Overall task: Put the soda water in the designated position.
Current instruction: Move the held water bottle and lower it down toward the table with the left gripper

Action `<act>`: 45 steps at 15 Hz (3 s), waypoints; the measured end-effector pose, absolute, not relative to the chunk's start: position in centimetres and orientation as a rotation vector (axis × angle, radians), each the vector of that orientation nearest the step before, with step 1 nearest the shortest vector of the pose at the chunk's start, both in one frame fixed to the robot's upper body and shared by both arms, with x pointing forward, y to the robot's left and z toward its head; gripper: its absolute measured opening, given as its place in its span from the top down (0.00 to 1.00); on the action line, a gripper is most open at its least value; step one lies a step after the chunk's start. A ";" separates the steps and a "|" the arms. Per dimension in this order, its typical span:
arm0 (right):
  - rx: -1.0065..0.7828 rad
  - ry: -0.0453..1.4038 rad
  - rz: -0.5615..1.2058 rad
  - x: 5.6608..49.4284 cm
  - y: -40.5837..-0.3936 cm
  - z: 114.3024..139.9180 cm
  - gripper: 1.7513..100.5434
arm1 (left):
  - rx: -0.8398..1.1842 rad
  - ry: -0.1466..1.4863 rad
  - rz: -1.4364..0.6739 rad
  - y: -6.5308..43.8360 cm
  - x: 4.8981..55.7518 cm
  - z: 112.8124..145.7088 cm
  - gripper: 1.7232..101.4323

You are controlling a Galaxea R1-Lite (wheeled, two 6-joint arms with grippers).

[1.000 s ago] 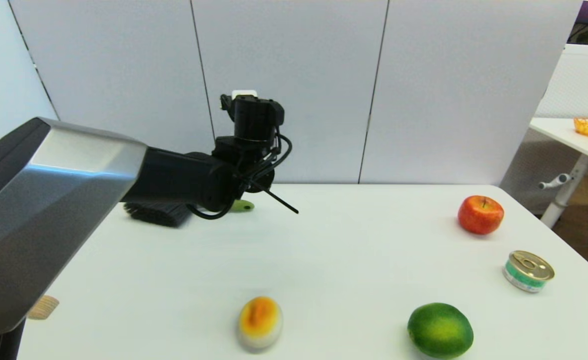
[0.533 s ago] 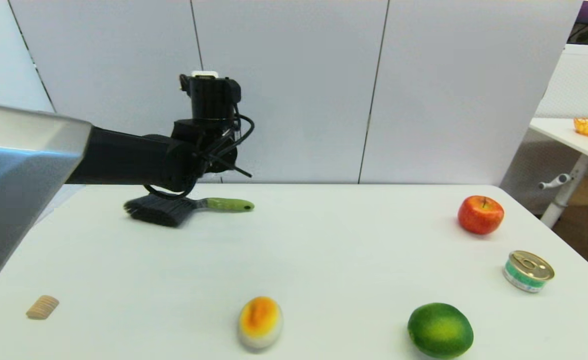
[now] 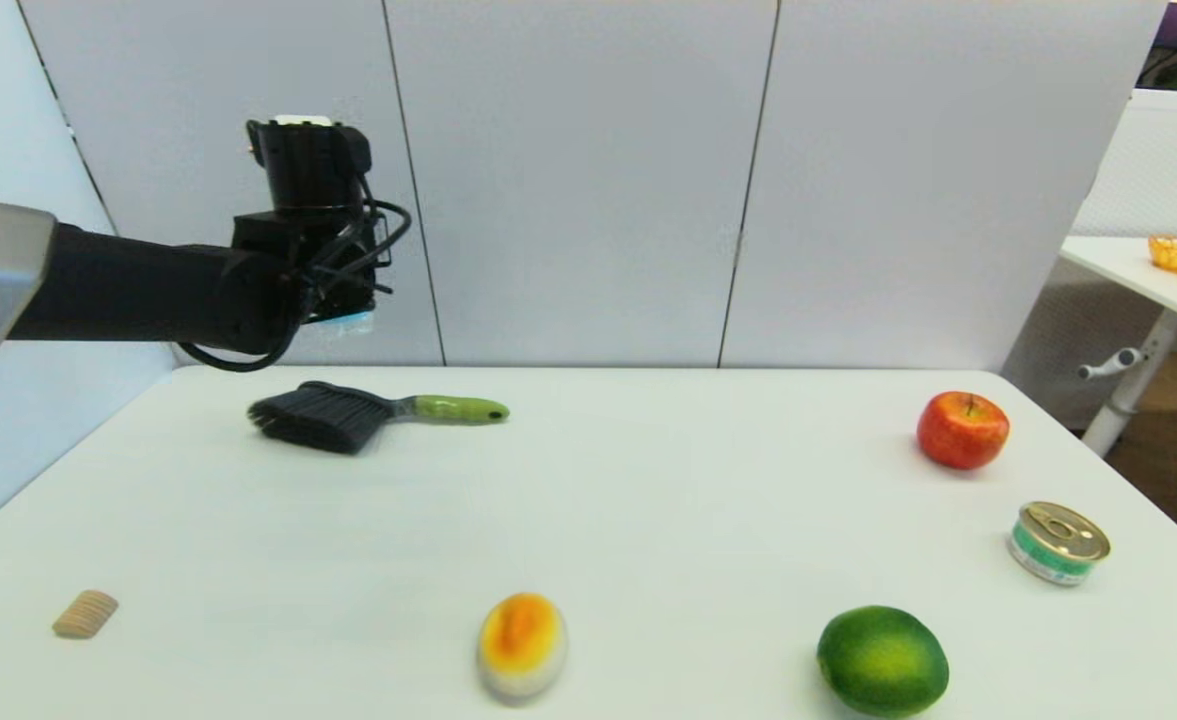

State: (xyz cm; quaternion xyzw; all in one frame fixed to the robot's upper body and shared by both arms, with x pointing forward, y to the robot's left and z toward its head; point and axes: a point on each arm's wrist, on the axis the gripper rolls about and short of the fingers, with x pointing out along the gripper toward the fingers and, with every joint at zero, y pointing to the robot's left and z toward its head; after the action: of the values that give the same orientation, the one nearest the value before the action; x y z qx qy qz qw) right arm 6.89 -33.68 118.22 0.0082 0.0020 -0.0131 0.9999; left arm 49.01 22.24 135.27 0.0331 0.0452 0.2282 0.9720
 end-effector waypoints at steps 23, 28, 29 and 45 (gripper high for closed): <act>0.017 0.004 -0.025 6.9 -33.7 118.2 0.03 | 0.077 0.178 0.585 37.4 49.9 131.3 0.44; 0.017 0.005 -0.026 6.9 -33.7 118.2 0.03 | 0.074 0.189 0.533 38.1 49.8 130.1 0.44; 0.016 0.004 -0.026 6.9 -33.7 118.2 0.03 | 0.075 0.184 0.537 38.3 49.9 129.9 0.44; 0.016 0.004 -0.026 6.9 -33.7 118.2 0.03 | 0.059 0.243 0.251 41.7 49.7 127.0 0.44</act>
State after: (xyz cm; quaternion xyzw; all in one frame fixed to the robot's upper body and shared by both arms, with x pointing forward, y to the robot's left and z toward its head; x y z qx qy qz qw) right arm 6.89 -33.68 118.22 0.0082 0.0022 -0.0132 0.9999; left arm 49.65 41.65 127.02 0.0295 0.1210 0.1250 0.9843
